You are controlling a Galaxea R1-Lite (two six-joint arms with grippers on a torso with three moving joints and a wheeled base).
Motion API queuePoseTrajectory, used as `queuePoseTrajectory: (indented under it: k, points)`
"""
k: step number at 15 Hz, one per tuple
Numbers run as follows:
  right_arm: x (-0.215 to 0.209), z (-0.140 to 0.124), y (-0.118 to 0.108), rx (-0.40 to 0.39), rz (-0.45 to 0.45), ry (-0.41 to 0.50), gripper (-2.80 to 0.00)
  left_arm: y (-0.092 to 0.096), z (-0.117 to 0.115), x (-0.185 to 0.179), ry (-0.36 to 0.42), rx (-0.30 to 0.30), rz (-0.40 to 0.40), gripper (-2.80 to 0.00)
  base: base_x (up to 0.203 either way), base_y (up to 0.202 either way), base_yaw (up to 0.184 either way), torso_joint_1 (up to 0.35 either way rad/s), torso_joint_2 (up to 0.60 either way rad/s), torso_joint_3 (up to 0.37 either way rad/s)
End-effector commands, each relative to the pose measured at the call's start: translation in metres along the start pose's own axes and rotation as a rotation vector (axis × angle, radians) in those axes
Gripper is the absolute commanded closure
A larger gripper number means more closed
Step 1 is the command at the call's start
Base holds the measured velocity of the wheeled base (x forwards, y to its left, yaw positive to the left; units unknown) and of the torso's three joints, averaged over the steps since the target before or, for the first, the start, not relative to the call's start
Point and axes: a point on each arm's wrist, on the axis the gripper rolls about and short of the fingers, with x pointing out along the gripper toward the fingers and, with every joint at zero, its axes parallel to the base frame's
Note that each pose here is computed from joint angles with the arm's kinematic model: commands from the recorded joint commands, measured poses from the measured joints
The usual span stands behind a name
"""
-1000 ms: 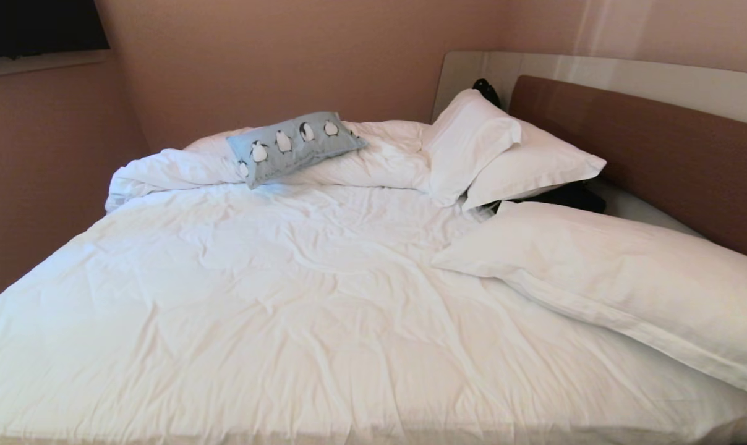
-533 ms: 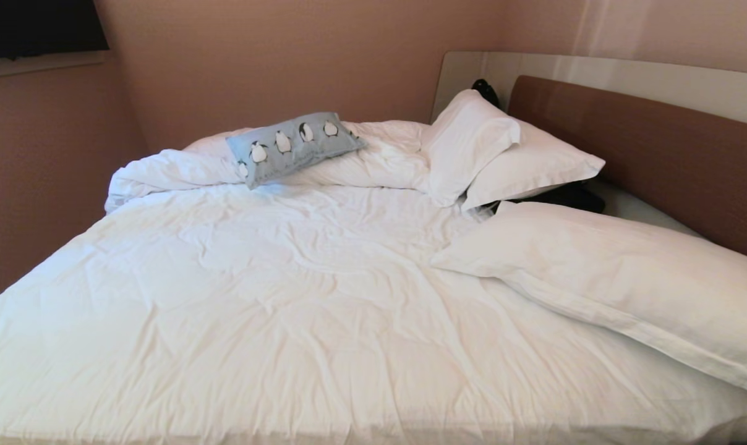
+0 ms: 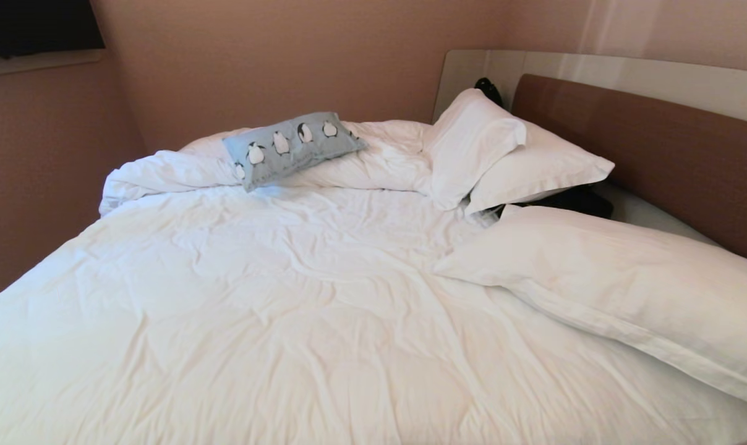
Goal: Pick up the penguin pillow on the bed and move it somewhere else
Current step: Place the pillow at the bedside
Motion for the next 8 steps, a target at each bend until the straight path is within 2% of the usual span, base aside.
queuePoseTrajectory:
  k: [1, 4, 8]
  points:
    - [-0.003, 0.003, -0.008, -0.024, -0.007, -0.012, -2.8, 0.0, 0.0, 0.0, 0.0, -0.001, 0.0, 0.0, 0.066, 0.0, 0.005, 0.018, 0.01, 0.001]
    - [-0.002, 0.001, -0.027, -0.057, -0.03, -0.005, -2.8, 0.0, 0.0, 0.0, 0.001, -0.001, 0.0, 0.0, 0.0, 0.0, 0.0, 0.0, 0.0, 0.0]
    - [0.0, -0.012, -0.038, -0.191, -0.042, 0.031, -2.8, 0.0, 0.0, 0.0, 0.0, -0.001, 0.0, 0.0, 0.0, 0.0, 0.0, 0.0, 0.0, 0.0]
